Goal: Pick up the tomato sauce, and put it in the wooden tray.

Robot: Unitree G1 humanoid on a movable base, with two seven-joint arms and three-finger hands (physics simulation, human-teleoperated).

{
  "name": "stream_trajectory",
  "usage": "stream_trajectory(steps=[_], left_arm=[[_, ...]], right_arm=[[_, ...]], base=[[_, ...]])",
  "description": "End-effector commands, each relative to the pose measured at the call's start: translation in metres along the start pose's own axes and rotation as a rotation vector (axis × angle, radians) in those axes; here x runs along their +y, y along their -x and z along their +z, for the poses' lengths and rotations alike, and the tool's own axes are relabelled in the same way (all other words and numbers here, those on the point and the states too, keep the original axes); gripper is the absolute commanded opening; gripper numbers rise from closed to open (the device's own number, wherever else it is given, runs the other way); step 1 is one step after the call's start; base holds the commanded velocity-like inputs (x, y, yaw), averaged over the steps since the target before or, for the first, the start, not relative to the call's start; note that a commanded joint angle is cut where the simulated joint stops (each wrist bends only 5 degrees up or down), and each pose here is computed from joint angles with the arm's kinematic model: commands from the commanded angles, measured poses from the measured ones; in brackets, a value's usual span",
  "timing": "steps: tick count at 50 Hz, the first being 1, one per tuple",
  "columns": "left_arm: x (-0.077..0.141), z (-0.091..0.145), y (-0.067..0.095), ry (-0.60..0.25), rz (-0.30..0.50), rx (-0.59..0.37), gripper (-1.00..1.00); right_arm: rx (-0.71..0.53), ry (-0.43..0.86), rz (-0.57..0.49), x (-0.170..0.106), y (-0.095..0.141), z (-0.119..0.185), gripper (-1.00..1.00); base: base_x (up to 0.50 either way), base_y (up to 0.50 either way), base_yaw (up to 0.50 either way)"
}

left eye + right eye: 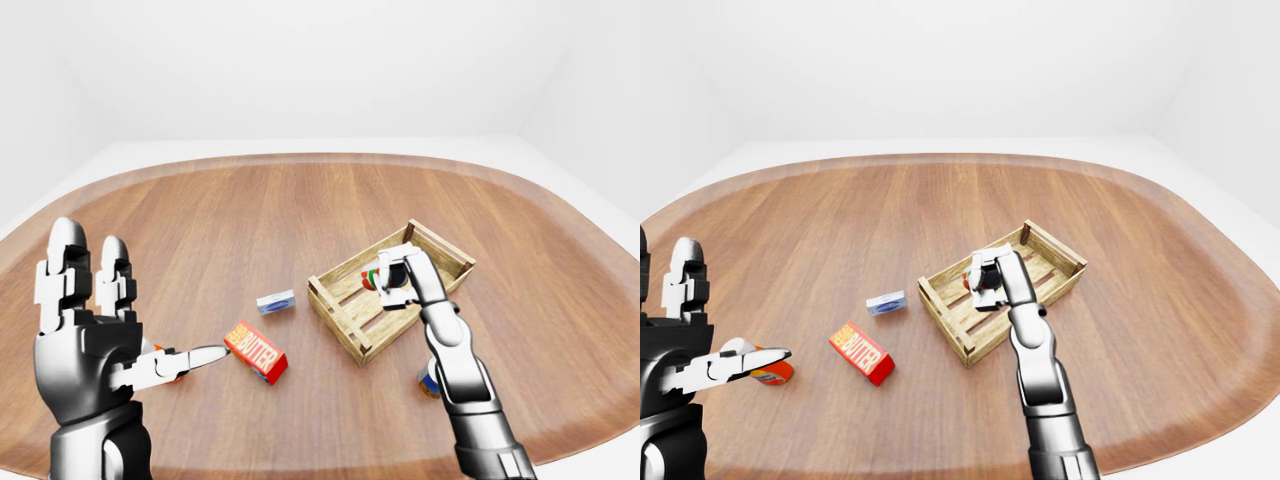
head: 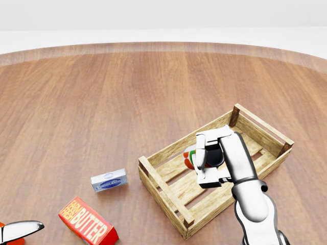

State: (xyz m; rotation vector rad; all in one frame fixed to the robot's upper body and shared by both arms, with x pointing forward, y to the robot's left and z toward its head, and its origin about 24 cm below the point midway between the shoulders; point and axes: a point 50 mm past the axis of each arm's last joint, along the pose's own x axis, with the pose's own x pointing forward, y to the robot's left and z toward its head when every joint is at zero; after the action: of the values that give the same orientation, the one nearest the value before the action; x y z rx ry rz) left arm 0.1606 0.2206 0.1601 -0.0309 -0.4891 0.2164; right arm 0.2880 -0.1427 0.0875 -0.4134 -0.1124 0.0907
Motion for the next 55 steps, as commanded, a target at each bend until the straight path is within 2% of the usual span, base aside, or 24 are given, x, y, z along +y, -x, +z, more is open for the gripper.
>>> stream_trajectory(steps=[1, 35, 55], left_arm=[[0.0, 0.0, 0.0, 0.001, 0.001, -0.001, 1.0], [0.003, -0.001, 0.0, 0.002, 0.007, 0.001, 1.0], [0.003, -0.001, -0.001, 0.002, 0.008, 0.002, 1.0]], right_arm=[[0.027, 0.053, -0.014, 0.001, -0.01, -0.004, -1.0], [0.126, 0.22, 0.006, 0.01, -0.052, -0.024, -1.0], [0.19, 0.326, -0.001, 0.011, -0.063, -0.043, -1.0]], base=[[0.0, 0.0, 0.0], [0.0, 0.0, 0.0], [0.0, 0.0, 0.0]])
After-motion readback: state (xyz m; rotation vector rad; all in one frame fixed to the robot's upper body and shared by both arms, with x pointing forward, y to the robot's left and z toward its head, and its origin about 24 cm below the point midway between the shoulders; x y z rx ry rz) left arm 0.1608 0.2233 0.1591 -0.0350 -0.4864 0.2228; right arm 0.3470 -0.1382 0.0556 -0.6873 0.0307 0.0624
